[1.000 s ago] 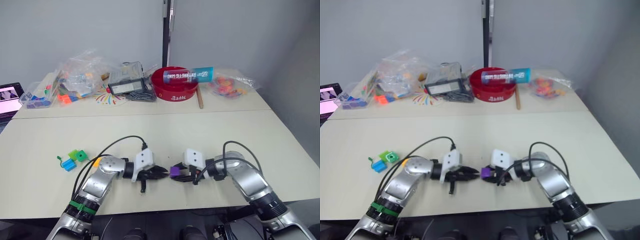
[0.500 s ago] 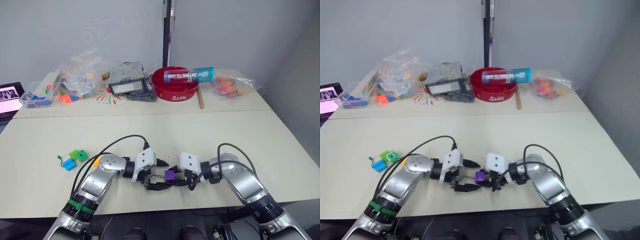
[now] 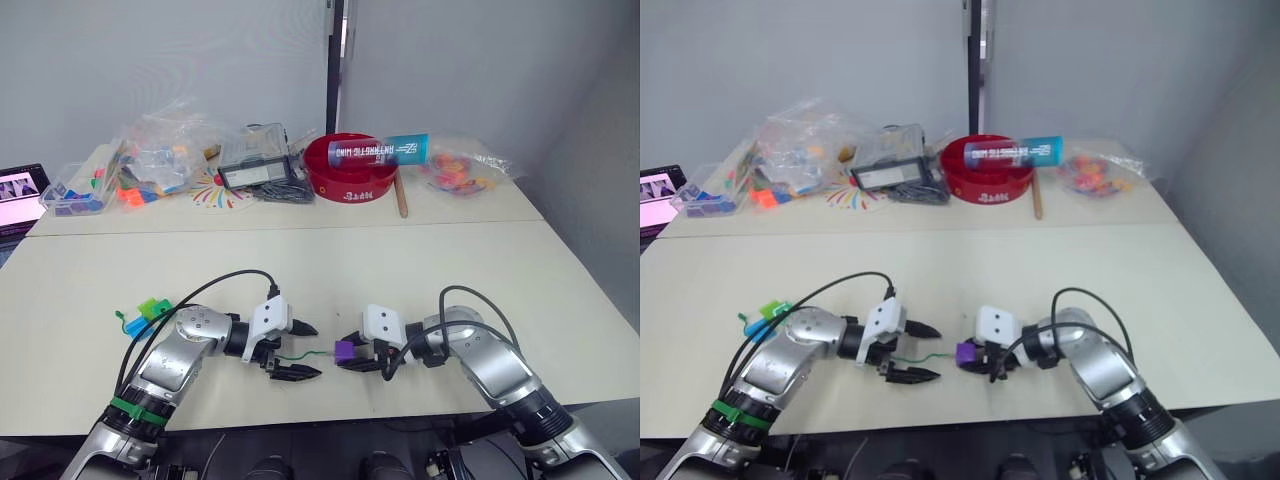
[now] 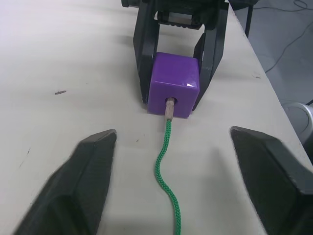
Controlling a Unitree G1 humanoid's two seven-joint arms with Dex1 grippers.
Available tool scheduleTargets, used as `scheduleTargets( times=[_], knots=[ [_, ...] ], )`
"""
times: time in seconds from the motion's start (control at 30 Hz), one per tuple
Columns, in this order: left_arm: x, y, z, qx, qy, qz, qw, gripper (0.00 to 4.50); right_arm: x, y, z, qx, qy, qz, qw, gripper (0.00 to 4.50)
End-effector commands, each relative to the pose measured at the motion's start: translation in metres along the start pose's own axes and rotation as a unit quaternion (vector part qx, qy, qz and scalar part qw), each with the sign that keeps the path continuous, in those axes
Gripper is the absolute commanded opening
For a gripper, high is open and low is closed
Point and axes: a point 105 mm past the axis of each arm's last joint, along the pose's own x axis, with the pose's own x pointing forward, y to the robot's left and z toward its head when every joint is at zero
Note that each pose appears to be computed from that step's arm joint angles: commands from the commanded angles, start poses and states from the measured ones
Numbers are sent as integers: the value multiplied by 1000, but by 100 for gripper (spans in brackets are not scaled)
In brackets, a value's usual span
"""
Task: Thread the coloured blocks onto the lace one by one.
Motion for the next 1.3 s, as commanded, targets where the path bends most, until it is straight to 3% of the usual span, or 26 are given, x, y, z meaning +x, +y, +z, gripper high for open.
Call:
scheduleTargets(
  times=[0.03,0.27,0.67,0.97,1.3],
  knots=[
    [6,-1,7,13,-12,-9,1000,237,-5,-2,7,-20,-7,-1,1000,120],
    [11,-2,2,13,2,-10,1000,3,-5,-2,7,-20,-5,-1,1000,120],
    [32,1,17,48,-8,-22,999,1,-4,0,10,-26,-7,4,1000,120],
    [32,-1,13,46,7,-38,998,1,-3,-1,11,-26,-6,1,1000,120],
    [5,6,31,51,-22,2,998,306,-1,-1,12,-25,-8,5,1000,120]
  ],
)
